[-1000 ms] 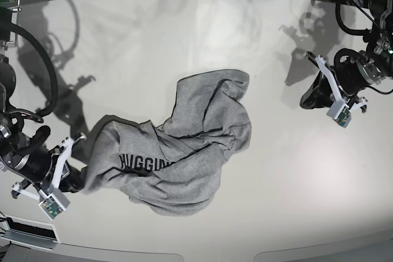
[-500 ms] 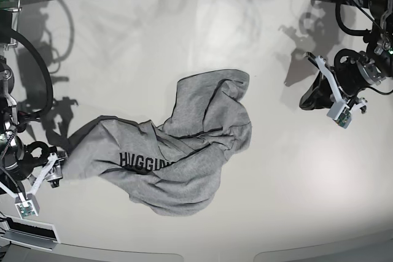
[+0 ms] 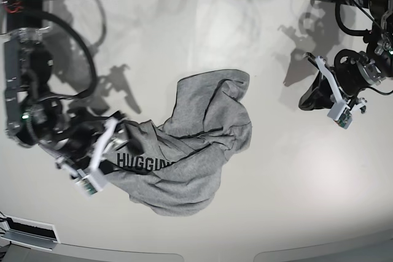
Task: Layout the t-shirt on the table in an organized manner, then fold the t-shirt properly
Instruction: 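Regrasp the shirt with the right gripper and lift it up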
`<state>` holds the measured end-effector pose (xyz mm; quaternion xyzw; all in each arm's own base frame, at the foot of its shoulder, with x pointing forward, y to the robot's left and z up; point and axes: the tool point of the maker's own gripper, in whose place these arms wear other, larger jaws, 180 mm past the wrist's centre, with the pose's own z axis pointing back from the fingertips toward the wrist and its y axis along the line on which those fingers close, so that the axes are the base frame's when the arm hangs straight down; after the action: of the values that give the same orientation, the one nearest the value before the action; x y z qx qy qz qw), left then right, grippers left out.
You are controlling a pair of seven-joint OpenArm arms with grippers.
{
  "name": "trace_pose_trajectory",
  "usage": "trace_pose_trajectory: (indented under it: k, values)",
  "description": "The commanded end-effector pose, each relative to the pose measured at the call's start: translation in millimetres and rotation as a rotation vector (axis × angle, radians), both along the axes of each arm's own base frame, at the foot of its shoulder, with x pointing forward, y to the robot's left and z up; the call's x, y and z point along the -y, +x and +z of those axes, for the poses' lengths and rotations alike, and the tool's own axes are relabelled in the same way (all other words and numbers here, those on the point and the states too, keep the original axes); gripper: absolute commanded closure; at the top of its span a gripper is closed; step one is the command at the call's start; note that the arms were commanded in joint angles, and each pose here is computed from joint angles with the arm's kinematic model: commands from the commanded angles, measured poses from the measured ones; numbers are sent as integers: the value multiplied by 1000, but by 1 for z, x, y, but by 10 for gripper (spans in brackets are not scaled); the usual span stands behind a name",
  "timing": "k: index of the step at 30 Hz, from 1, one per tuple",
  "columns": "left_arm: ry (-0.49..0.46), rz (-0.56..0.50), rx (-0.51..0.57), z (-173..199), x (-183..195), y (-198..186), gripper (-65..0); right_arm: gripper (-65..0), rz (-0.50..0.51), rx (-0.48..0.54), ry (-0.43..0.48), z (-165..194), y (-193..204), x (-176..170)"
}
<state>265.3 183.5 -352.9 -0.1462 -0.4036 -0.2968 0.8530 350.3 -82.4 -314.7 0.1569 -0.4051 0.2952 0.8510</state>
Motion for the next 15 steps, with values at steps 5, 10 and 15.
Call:
trace_pose_trajectory:
  k: [5,10,15]
  values:
    - [16,-4,40,11,-4,7,0,-491,18,88,-82,-14,7,-42]
    - [24,-3,32,9,-5,6,0,-491,-36,71,-221,-62,23,-37]
    - [21,-3,32,9,-5,6,0,-490,-96,61,-278,-85,51,-19]
